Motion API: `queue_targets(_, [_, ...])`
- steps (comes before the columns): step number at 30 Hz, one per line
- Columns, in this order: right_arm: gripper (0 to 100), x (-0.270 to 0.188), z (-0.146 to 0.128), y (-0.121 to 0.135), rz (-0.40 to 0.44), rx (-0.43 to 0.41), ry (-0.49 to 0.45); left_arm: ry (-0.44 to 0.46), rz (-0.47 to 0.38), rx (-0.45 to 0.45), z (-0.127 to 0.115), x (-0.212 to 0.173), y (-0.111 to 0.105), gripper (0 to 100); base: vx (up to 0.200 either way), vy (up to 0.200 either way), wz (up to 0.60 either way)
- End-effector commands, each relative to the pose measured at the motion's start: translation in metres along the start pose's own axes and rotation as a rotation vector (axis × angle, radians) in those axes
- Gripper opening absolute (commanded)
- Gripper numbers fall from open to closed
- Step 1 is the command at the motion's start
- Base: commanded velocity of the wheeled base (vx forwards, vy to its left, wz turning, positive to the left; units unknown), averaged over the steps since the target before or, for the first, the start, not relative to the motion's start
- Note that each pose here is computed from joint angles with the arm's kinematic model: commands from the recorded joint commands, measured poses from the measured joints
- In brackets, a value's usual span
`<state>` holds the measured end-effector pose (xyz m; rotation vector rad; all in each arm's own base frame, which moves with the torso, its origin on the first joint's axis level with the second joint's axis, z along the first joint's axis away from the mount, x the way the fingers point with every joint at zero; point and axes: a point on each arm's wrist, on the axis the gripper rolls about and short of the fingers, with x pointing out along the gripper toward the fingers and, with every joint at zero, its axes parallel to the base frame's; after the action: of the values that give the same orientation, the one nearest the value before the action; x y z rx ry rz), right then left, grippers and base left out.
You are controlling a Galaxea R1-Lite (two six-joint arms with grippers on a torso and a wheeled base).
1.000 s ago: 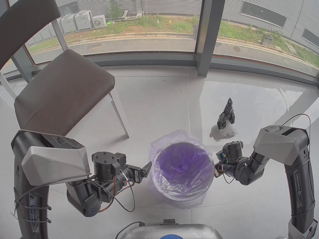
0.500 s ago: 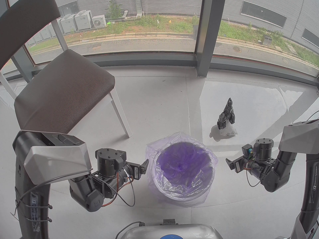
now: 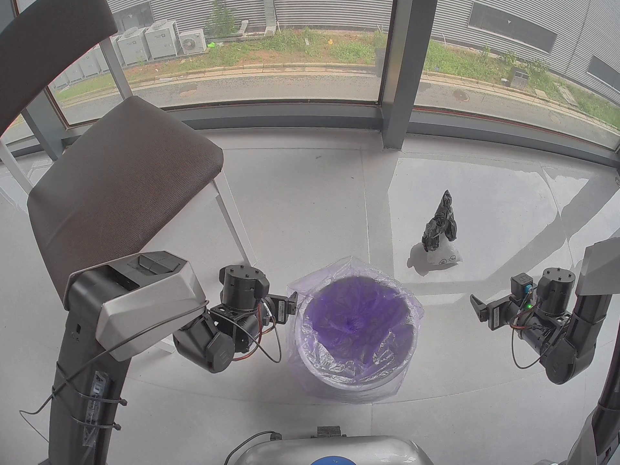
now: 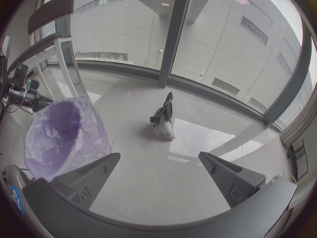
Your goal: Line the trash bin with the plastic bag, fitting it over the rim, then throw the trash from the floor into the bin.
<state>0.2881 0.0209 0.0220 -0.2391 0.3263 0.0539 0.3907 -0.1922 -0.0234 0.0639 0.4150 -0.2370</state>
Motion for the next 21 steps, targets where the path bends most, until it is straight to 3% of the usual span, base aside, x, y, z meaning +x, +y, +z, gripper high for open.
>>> queue_targets(1, [100,-0.016,0.017,-0.019,-0.031,0.049,-0.078,0.052,0.022,0.008,-0.014,0.033,0.003,100,0.0,0.0,0.0])
queue_targets(8, [100,-0.024,0.019,-0.018,-0.016,0.168,-0.083,0.12,0.012,0.029,-0.019,0.039,-0.002,100,0.0,0.0,0.0])
queue_targets(11, [100,-0.028,0.013,-0.017,-0.008,0.183,-0.055,0.095,0.034,0.041,-0.01,0.033,-0.003,100,0.0,0.0,0.0])
queue_targets(16, [100,-0.025,0.016,-0.015,-0.001,0.18,-0.07,0.05,0.064,0.026,0.029,-0.016,0.002,100,0.0,0.0,0.0])
queue_targets(21, [100,-0.028,0.024,-0.017,-0.005,0.176,-0.105,0.042,0.055,0.037,0.041,-0.054,0.0,100,0.0,0.0,0.0])
